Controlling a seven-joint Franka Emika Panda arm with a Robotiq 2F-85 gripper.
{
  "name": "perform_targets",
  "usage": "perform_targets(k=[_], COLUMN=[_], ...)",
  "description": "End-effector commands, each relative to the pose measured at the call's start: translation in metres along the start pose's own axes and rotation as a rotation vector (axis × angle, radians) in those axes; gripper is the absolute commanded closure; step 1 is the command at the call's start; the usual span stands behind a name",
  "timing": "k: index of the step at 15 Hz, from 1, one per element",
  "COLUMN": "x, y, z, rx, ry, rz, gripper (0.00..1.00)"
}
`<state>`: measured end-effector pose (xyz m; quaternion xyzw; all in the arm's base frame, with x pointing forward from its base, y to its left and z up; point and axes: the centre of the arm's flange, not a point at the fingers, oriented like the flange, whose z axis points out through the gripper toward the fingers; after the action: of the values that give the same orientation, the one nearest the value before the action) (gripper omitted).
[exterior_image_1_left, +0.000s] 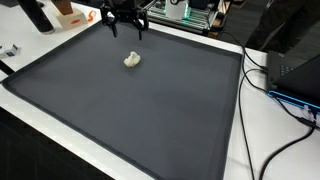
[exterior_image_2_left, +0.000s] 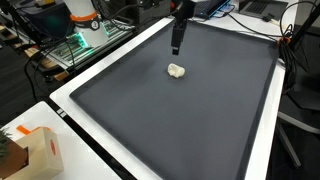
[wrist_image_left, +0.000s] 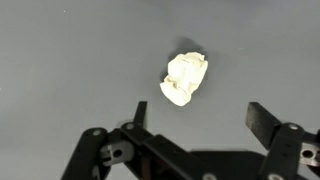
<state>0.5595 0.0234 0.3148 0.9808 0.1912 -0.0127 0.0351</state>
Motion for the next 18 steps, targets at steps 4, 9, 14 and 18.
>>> perform_targets(k=[4, 9, 14, 18], x=[-0.059, -0.088, -0.115, -0.134], y=[0.038, 0.072, 0.093, 0.105], z=[-0.015, 0.007, 0.04, 0.069], rx=[0.253, 0.426, 0.551, 0.643], ry=[0.149, 0.263, 0.31, 0.312], rz=[-0.023, 0.036, 0.116, 0.179], gripper=[0.0, 0.0, 0.0, 0.0])
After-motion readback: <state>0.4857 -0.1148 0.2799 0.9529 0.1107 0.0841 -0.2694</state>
